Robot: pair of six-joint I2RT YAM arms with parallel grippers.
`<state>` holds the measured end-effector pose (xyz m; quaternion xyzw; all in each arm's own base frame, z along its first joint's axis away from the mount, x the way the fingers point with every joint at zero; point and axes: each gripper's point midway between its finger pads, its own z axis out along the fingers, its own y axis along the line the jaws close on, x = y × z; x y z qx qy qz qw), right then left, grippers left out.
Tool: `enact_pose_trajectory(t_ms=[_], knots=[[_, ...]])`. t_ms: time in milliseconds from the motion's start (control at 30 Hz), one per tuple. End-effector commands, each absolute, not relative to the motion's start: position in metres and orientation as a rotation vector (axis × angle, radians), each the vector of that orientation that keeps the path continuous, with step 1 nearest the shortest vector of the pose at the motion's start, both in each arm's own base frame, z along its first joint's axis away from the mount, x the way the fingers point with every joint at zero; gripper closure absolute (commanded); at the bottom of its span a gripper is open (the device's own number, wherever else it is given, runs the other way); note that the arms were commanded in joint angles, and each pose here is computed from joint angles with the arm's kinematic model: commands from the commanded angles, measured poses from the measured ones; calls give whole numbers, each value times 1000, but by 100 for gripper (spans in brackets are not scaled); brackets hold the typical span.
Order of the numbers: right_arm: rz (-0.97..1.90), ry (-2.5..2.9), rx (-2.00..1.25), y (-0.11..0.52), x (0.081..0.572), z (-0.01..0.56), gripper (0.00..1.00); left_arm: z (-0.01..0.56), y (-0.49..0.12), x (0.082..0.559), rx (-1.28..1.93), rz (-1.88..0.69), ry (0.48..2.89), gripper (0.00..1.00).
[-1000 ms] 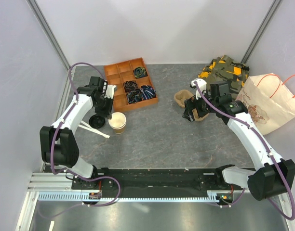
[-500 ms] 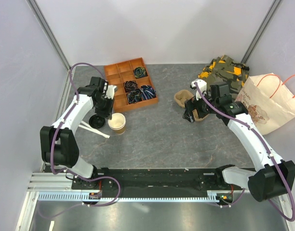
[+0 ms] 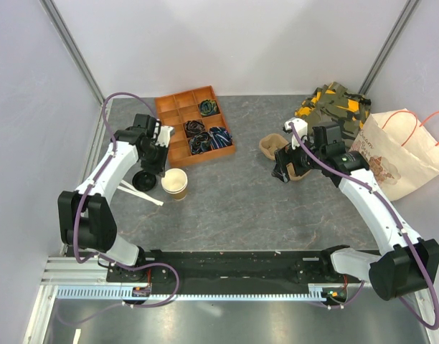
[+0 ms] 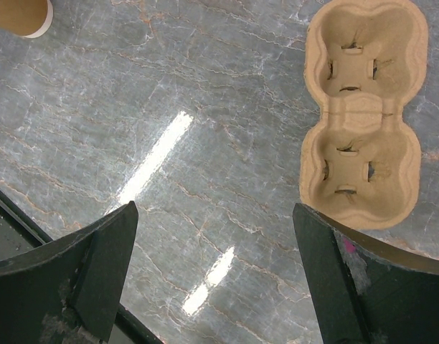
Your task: Pack the takeout coffee
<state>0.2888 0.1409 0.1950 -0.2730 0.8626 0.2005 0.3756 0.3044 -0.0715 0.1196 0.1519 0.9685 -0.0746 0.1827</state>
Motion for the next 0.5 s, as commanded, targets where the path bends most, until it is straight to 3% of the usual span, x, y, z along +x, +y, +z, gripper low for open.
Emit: enact_pose_trajectory(t_ms=[0, 467], knots=[[525, 2161, -721, 145, 289, 202, 2, 129, -73, 309, 452, -195, 2691, 87], [518, 2165, -721, 143, 288, 201, 2, 122, -76, 309, 458, -225, 2715, 89]])
